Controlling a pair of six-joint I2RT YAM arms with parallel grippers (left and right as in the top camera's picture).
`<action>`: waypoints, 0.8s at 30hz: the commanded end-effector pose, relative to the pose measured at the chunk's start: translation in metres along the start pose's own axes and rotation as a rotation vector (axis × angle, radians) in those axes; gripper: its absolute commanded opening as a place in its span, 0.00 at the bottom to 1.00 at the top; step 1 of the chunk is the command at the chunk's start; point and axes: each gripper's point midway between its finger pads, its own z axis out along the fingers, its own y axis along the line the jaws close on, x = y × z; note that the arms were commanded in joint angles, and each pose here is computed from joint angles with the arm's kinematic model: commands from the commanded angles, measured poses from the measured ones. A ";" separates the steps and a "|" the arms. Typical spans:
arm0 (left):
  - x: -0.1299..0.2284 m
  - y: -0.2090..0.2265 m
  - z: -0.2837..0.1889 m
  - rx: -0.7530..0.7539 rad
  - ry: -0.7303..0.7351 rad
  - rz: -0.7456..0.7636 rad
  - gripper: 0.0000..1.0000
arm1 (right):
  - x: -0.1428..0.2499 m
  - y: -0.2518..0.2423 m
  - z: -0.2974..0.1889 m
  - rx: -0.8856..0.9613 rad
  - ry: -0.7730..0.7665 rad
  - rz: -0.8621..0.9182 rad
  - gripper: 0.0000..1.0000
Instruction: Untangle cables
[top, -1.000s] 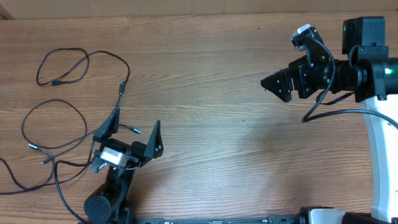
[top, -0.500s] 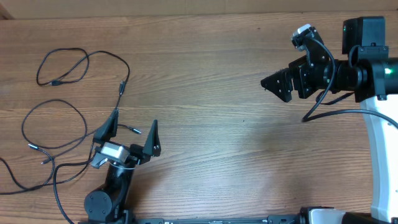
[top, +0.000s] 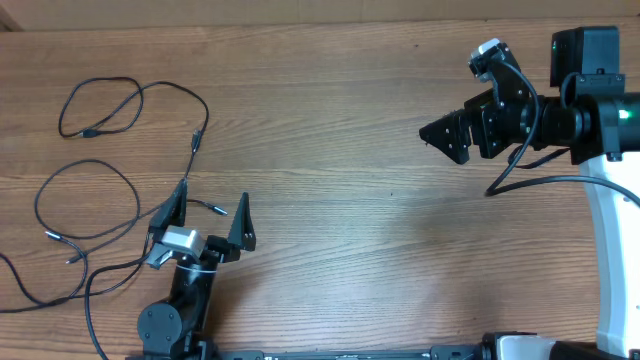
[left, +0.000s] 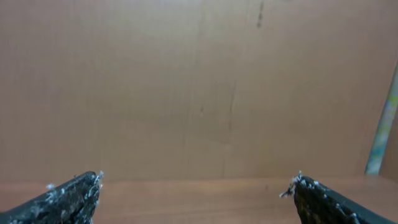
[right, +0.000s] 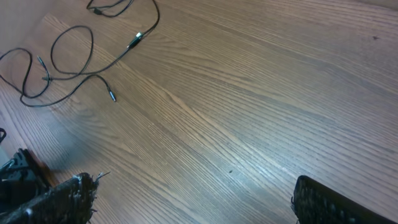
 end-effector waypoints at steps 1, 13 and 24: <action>-0.002 0.006 -0.003 -0.032 -0.011 0.007 1.00 | -0.002 0.000 -0.002 0.003 -0.007 -0.010 1.00; 0.005 0.012 -0.015 -0.076 0.025 0.004 1.00 | -0.002 0.000 -0.002 0.003 -0.007 -0.010 1.00; 0.023 0.021 -0.022 -0.121 0.096 0.001 1.00 | -0.002 0.000 -0.002 0.003 -0.007 -0.009 1.00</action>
